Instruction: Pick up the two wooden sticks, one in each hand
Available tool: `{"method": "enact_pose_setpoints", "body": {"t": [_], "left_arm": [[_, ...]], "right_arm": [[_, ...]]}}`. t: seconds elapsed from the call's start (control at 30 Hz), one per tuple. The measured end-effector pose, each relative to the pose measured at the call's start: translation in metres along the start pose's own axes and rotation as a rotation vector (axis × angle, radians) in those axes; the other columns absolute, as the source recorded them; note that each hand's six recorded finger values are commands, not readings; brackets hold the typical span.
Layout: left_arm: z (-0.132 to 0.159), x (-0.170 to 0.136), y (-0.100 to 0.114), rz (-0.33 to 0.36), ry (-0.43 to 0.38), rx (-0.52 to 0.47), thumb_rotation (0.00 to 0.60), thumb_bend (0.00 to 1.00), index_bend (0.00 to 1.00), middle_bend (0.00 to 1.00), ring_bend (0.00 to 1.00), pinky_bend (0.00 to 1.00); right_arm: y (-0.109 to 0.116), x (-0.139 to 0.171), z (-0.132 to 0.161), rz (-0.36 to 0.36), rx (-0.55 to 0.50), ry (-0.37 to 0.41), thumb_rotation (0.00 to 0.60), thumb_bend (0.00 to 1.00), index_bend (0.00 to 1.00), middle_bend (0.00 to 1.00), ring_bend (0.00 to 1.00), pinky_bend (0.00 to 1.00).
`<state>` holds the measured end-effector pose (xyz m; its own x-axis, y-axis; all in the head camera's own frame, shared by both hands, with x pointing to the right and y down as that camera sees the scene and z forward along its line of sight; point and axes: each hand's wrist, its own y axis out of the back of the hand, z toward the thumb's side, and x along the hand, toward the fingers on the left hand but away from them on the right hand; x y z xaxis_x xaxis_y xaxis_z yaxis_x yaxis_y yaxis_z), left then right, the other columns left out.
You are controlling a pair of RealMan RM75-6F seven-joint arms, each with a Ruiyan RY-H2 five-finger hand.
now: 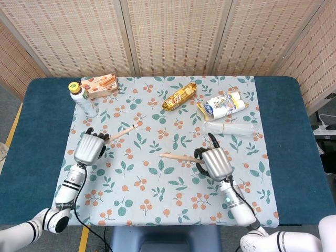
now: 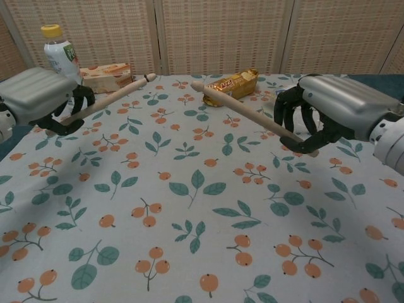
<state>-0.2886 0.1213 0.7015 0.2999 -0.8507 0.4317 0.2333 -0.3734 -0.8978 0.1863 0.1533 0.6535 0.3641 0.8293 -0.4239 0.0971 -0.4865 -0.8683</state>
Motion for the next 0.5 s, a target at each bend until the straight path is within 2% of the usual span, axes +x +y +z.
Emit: {"method": "enact_pose_setpoints", "body": {"t": [0.2, 0.5], "left_arm": [[0.042, 0.004, 0.018, -0.008, -0.068, -0.091, 0.600, 0.63, 0.79, 0.89, 0.63, 0.32], [0.085, 0.002, 0.036, 0.003, -0.147, -0.106, 0.600, 0.63, 0.79, 0.89, 0.63, 0.32]], "right_arm": [[-0.010, -0.014, 0.030, -0.017, -0.062, 0.050, 0.600, 0.71, 0.98, 0.88, 0.67, 0.08], [-0.015, -0.043, 0.042, -0.033, -0.117, 0.029, 0.600, 0.71, 0.99, 0.88, 0.68, 0.09]]}}
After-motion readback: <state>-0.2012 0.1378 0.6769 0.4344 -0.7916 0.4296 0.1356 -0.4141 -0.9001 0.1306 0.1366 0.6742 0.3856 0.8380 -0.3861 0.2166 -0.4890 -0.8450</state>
